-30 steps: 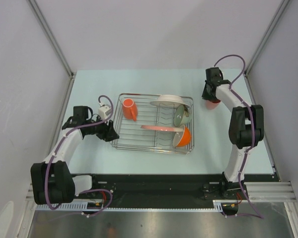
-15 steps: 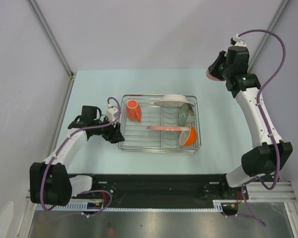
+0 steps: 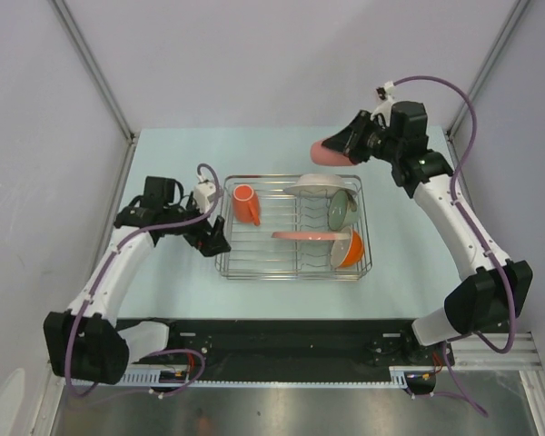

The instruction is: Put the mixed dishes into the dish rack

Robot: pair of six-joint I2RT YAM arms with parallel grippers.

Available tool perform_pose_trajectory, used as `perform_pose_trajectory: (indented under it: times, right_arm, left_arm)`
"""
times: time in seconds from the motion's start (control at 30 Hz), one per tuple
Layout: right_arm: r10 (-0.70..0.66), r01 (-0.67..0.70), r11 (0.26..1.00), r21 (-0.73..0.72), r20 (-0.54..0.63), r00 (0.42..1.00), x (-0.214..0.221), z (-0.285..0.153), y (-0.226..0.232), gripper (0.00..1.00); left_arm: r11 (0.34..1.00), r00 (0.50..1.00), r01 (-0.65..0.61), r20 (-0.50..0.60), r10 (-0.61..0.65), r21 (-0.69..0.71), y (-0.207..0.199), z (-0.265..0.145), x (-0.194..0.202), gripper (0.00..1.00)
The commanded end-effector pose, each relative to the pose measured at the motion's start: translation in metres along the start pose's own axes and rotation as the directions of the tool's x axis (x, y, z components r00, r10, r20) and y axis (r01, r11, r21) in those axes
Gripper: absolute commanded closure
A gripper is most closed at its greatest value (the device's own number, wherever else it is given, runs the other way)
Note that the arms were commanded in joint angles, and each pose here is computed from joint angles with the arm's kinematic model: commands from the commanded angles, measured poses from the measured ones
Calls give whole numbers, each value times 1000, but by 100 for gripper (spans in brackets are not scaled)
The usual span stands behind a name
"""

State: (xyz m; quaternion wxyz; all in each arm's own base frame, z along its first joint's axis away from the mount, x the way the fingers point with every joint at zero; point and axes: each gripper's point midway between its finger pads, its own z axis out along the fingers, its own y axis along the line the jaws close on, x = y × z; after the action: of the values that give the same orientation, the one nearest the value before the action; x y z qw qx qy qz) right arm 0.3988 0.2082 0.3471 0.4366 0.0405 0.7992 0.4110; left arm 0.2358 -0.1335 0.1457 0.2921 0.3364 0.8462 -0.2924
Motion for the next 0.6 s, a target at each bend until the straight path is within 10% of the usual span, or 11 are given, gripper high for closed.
perform_pose_trajectory:
  times: [0.0,0.2,0.57]
  right_arm:
    - [27,-65,918,-392,-102,994,19,-8,89,100]
    - [24,-112,791,-601,-153,988,31,-20,149,100]
    - [136,-387,520,-761,-373,918,60,-38,224,100]
  left_arm:
    - [978,976,-178,109,189,-105,-17,-50,-47,0]
    - [970,933,-196,278,230,-145,-42,-90,-102,0]
    - [890,775,-404,595,212,210,-132,-136,-176,0]
